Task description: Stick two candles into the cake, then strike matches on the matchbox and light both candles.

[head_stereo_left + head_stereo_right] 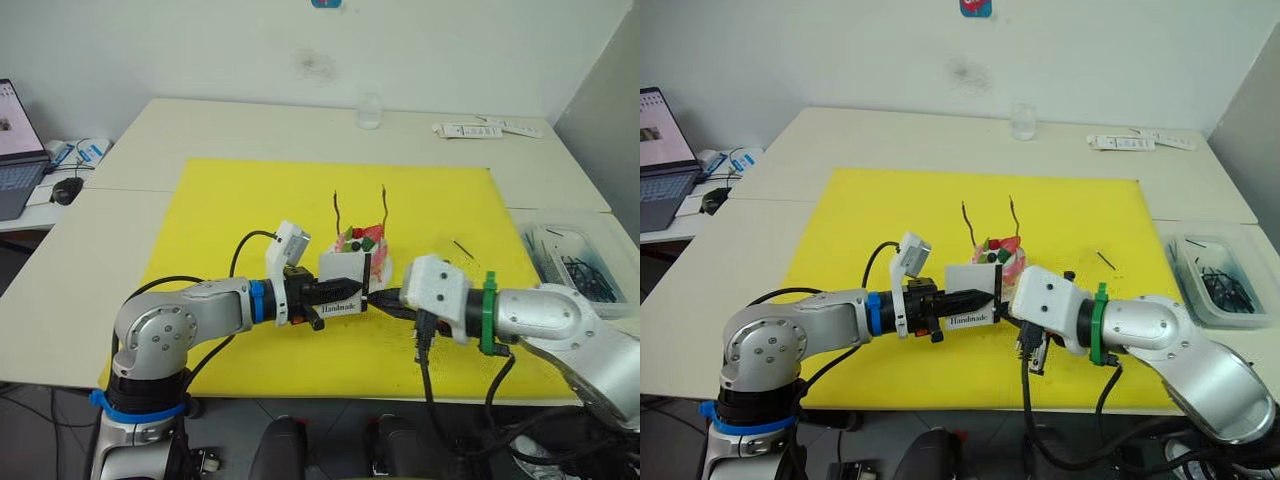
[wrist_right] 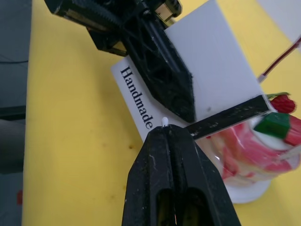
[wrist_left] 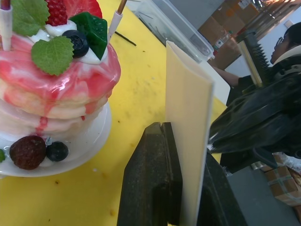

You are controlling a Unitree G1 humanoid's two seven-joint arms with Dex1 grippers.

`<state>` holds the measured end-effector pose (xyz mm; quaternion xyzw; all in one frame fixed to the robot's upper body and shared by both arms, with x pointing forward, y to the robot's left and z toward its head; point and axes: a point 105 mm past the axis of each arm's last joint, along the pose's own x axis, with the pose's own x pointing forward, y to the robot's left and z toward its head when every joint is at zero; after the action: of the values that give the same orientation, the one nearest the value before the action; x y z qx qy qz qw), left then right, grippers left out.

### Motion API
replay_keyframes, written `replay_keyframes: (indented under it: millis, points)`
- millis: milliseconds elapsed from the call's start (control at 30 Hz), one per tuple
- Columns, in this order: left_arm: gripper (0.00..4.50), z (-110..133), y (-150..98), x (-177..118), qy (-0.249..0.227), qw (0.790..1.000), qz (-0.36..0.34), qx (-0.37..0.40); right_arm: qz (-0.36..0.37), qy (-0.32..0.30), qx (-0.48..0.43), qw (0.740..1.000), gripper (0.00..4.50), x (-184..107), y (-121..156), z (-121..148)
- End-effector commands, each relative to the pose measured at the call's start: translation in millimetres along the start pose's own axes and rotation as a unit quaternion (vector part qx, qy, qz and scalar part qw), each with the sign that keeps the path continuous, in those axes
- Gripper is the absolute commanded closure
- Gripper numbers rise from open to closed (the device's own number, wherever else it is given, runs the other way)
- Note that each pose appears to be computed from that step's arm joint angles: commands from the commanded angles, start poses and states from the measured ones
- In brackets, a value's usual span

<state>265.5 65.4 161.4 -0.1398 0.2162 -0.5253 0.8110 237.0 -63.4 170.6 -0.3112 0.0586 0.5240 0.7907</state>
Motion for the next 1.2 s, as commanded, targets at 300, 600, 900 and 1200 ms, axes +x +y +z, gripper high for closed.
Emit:
replay_keyframes:
  millis: [300,600,900,1200]
  points:
    - [4.5,10,0,-2,-0.018,0.999,0.013,0.035,-0.026,-0.008,-0.032,0.999,4.49,-1,-12,3]
    - [4.5,6,1,-2,-0.017,0.998,0.023,0.057,-0.054,0.002,-0.012,0.998,4.49,1,-18,-5]
    - [4.5,2,2,0,-0.02,0.997,0.033,0.073,-0.068,0.001,0.013,0.998,4.49,4,-17,-5]
    - [4.5,3,3,1,-0.019,0.995,0.04,0.085,-0.088,0.009,0.038,0.995,4.49,2,-19,-10]
